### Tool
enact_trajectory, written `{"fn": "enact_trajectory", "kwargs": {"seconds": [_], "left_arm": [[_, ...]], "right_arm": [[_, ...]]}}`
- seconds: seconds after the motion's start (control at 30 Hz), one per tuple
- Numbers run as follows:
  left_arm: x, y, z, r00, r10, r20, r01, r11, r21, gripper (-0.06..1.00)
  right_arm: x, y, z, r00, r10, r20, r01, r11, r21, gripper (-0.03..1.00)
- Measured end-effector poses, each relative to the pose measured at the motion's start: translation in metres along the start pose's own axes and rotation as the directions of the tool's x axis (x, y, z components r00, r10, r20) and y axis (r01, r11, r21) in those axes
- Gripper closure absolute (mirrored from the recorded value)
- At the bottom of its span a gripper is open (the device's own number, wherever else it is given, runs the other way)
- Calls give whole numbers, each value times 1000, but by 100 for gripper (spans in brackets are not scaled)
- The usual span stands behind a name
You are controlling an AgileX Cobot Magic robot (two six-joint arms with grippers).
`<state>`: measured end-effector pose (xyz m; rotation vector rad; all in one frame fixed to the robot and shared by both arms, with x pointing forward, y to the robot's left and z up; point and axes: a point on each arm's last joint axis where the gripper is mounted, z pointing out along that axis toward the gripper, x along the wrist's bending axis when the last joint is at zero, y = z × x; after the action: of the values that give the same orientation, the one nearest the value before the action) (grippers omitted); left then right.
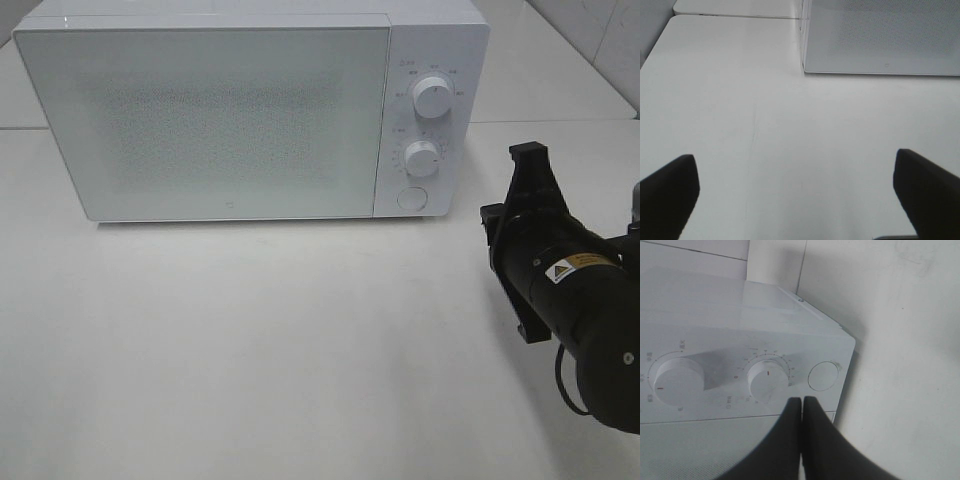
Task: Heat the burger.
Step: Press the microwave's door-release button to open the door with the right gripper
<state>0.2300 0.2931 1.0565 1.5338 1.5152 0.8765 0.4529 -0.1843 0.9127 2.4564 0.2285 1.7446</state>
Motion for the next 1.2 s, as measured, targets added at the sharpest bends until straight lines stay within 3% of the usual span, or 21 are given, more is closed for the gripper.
{"fn": "enact_trajectory", "kwargs": {"seconds": [0.73, 1.2], "left_arm": [[0, 0, 0, 1000, 0, 0, 0, 1000, 0, -3], [0, 0, 0, 1000, 0, 0, 0, 1000, 0, -3]], "right_arm": [[-4, -41, 58, 979, 168, 118, -170, 985, 11, 96], [0, -50, 97, 969, 223, 107, -223, 975, -12, 96]]}}
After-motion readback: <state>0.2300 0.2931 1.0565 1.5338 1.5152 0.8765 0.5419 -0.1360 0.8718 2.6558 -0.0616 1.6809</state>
